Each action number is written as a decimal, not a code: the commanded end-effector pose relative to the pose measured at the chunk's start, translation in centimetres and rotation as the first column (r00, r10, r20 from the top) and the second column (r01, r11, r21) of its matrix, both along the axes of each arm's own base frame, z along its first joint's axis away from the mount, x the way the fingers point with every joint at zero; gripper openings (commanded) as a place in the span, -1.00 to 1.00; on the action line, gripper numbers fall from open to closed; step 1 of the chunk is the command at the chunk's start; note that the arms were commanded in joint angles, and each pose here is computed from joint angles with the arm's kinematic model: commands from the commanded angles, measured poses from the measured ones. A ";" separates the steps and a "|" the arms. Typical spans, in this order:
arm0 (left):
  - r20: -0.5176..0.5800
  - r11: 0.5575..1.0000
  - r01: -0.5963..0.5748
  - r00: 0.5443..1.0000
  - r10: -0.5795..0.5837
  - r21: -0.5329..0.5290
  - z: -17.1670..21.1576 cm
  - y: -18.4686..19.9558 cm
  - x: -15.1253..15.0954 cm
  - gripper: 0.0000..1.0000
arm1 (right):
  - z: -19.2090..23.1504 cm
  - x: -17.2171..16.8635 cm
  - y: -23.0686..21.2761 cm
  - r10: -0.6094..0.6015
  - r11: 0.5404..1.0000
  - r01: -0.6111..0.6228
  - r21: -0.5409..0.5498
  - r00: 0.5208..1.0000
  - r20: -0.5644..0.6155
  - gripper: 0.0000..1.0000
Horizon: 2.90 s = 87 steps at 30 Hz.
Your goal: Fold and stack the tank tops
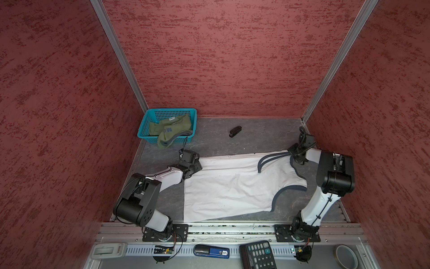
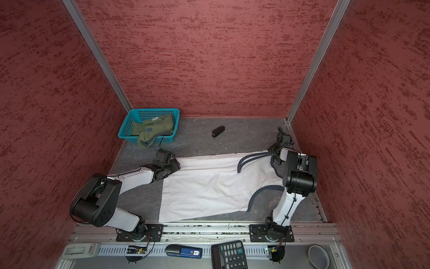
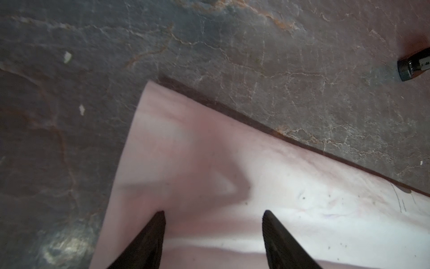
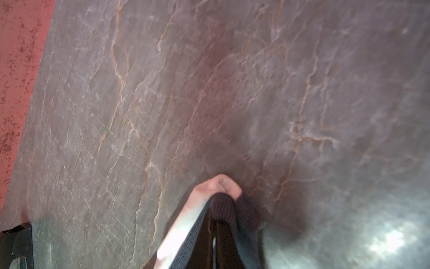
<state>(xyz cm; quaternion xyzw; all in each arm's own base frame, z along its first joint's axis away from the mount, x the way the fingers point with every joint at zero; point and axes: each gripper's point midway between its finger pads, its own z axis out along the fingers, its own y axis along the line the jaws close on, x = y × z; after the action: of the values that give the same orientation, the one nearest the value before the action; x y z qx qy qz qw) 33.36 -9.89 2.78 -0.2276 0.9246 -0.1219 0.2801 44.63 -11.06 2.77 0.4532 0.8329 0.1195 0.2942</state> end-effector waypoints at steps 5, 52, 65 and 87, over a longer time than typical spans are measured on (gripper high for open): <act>-0.208 0.997 -0.002 0.978 0.018 0.076 -3.9 1.9 -5.3 0.38 | -0.1 0.0 -1.9 -0.058 0.998 0.058 -0.004 0.998 -0.013 -0.64; -0.242 0.990 0.139 0.962 -0.130 0.018 -2.6 -4.6 -2.3 0.81 | -0.7 -6.4 12.2 0.312 0.950 -0.309 0.055 0.948 -0.064 0.01; -0.260 0.994 0.102 0.961 -0.089 0.039 -3.8 -2.8 -3.2 0.82 | 2.5 -3.9 13.5 0.335 0.937 -0.339 0.083 0.940 0.058 -0.42; -0.221 0.997 0.056 0.974 -0.043 0.052 -3.4 -2.4 0.8 0.83 | -1.1 -0.4 11.7 0.308 0.950 -0.307 0.053 0.951 -0.015 -0.35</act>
<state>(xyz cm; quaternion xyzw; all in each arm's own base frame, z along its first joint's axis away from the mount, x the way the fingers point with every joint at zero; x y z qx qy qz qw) 36.39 -14.38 3.32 -0.1955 0.9412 -0.1310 0.2424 43.31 2.20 3.04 0.3126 0.8916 0.2090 0.2522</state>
